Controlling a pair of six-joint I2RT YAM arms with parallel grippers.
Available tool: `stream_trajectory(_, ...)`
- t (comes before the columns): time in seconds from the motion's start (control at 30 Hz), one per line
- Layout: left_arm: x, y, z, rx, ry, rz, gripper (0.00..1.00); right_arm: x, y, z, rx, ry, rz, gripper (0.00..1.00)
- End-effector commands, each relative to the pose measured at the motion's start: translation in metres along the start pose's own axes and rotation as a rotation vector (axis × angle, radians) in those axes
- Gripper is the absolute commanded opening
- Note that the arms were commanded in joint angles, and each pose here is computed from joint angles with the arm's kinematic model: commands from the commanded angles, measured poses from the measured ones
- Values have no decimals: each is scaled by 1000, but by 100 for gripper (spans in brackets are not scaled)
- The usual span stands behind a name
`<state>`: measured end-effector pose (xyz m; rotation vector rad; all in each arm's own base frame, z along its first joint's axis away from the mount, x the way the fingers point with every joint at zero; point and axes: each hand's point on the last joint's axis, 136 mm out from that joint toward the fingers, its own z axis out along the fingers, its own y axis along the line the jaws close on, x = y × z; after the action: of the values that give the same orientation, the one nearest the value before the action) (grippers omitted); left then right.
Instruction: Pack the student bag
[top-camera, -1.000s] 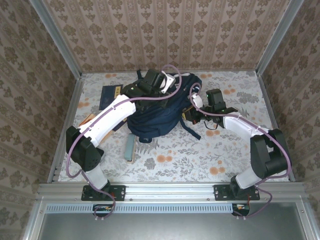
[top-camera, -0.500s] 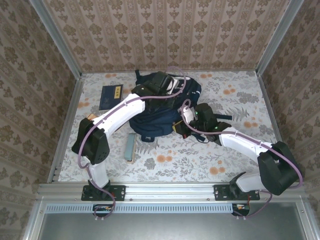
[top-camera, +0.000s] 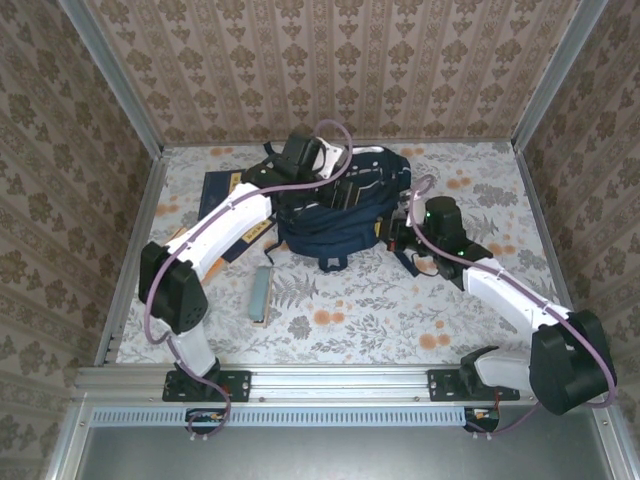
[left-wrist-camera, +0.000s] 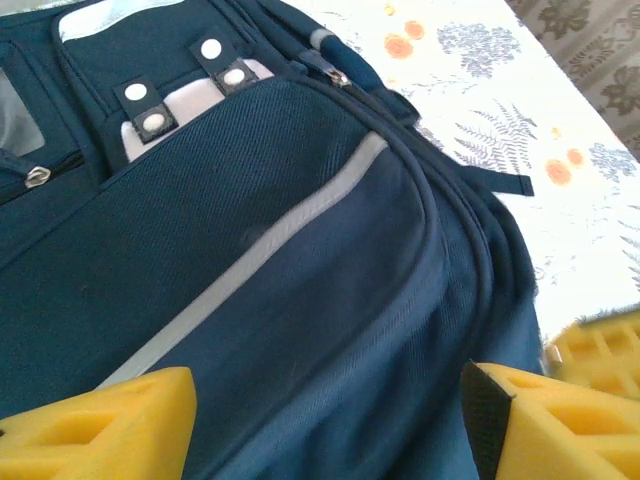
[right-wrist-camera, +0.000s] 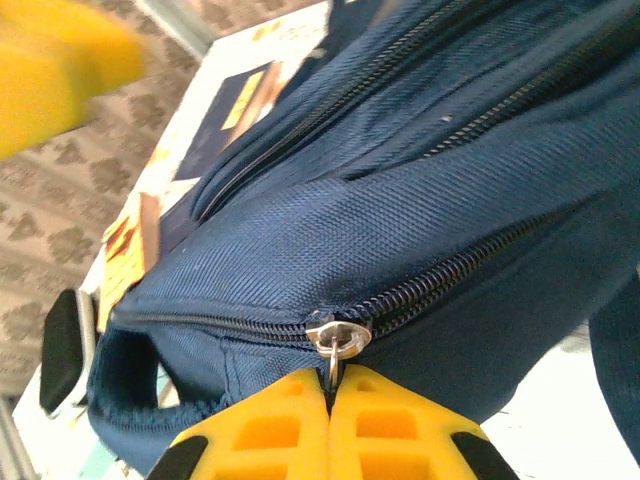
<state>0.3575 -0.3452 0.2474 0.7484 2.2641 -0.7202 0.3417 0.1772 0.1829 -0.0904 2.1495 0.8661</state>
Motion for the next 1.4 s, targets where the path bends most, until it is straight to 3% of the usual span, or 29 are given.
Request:
stream_trajectory(0.0, 9, -3, -13, 15, 19, 132, 72, -13, -3, -7, 22, -19, 34, 0)
stream_trajectory(0.37, 47, 1, 42, 80, 158, 325, 61, 33, -41, -1, 116, 148, 106, 0)
stream_trajectory(0.6, 76, -8, 82, 90, 273, 449, 60, 39, -46, 3, 120, 170, 119, 0)
stream_trajectory(0.73, 76, 1, 99, 27, 297, 466, 52, 39, -46, 3, 114, 177, 122, 0)
stream_trajectory(1.07, 57, 11, 121, -30, 231, 380, 20, 51, -42, 1, 82, 217, 134, 0)
stream_trajectory(1.37, 27, 1, 119, -34, 81, 270, 10, 81, 20, 14, -131, 299, 122, 0)
